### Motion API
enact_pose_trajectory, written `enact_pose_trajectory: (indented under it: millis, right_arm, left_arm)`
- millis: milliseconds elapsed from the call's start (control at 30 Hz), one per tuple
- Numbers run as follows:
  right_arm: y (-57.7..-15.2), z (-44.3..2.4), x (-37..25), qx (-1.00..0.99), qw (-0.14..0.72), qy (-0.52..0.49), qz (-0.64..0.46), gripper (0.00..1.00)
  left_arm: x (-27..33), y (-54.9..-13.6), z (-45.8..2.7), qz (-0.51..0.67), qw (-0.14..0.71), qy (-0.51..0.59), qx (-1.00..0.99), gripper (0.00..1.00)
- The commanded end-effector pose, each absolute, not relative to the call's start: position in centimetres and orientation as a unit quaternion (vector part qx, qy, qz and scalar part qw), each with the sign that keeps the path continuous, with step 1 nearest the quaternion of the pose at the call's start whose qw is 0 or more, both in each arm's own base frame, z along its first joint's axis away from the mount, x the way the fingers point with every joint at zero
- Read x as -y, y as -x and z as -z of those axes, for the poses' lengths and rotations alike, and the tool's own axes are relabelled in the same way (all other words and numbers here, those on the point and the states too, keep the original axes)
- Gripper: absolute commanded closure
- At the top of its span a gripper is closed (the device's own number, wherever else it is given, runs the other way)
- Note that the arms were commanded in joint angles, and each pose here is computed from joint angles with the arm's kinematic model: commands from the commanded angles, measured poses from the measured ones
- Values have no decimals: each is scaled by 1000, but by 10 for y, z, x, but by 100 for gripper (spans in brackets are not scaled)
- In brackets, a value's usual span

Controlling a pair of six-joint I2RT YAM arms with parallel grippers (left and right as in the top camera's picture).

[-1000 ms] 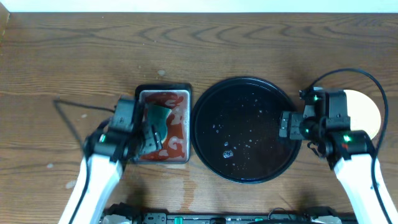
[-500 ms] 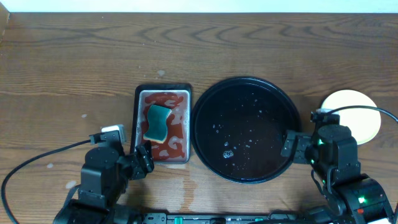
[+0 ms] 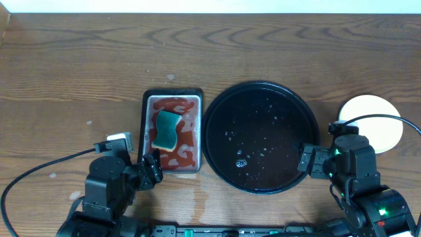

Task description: Clean dirty plates on tray and stack at the side

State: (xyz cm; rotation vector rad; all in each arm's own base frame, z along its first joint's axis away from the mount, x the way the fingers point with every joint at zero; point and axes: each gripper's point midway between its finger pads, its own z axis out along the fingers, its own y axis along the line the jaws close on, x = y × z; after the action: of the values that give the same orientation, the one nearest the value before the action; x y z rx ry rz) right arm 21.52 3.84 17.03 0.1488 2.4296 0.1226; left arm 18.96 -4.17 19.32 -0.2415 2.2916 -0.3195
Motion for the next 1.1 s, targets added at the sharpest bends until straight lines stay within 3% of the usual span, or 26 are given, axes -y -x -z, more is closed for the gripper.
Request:
enact_pose_trajectory:
  millis: [0, 467, 1067]
  right_arm:
    - [-213, -167, -39, -937, 342, -58, -45, 1]
    - [-204, -168, -32, -923, 375, -66, -50, 1]
    - [-233, -214, -21, -726, 673, -74, -122, 1]
  left_arm:
    - [43, -189, -190, 126, 393, 91, -906, 21]
    - [43, -189, -190, 126, 393, 91, -906, 21]
    - [43, -189, -190, 126, 393, 91, -906, 20]
